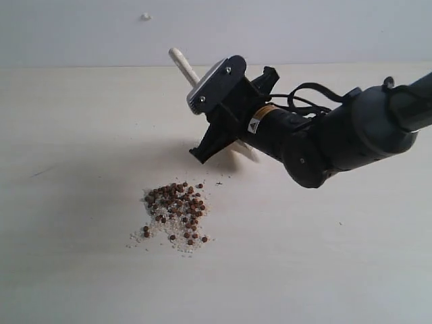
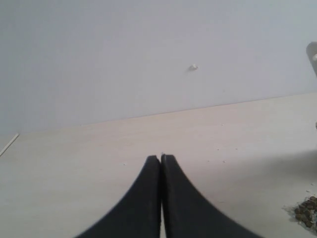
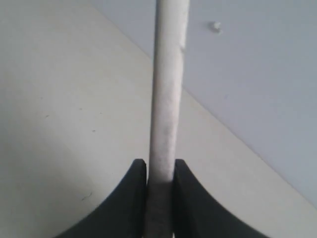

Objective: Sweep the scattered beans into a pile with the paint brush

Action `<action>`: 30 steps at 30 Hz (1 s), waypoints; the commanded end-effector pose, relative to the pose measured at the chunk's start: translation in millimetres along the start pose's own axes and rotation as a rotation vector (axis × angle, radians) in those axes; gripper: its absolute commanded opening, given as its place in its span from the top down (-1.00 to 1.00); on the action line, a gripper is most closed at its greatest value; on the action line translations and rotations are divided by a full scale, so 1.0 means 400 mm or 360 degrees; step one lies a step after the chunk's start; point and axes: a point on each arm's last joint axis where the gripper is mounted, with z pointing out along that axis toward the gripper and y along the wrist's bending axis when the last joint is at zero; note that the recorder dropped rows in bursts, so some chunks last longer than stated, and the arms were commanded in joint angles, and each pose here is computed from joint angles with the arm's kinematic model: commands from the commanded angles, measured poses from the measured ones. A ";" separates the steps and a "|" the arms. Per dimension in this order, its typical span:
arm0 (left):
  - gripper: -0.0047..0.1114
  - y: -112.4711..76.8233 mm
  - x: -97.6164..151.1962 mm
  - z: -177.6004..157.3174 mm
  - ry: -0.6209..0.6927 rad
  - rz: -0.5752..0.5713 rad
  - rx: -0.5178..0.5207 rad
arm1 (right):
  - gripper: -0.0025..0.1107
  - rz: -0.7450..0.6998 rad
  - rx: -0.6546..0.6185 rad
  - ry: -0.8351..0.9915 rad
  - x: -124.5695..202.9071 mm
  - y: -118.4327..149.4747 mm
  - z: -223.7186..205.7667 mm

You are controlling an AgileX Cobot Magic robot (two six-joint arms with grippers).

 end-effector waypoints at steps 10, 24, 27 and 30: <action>0.92 0.000 0.001 -0.001 -0.0010 -0.0003 0.0003 | 0.96 0.0217 -0.0340 -0.0160 -0.006 0.054 0.003; 0.92 0.000 0.001 -0.001 -0.0010 -0.0003 0.0003 | 0.96 0.0347 -0.0563 -0.0353 -0.068 0.066 -0.026; 0.92 0.000 0.001 -0.001 -0.0010 -0.0003 0.0003 | 0.96 0.0345 -0.0463 -0.0379 -0.094 0.040 -0.037; 0.92 0.000 0.001 -0.001 -0.0010 -0.0003 0.0003 | 0.96 0.0217 -0.0306 -0.0367 -0.109 0.012 -0.044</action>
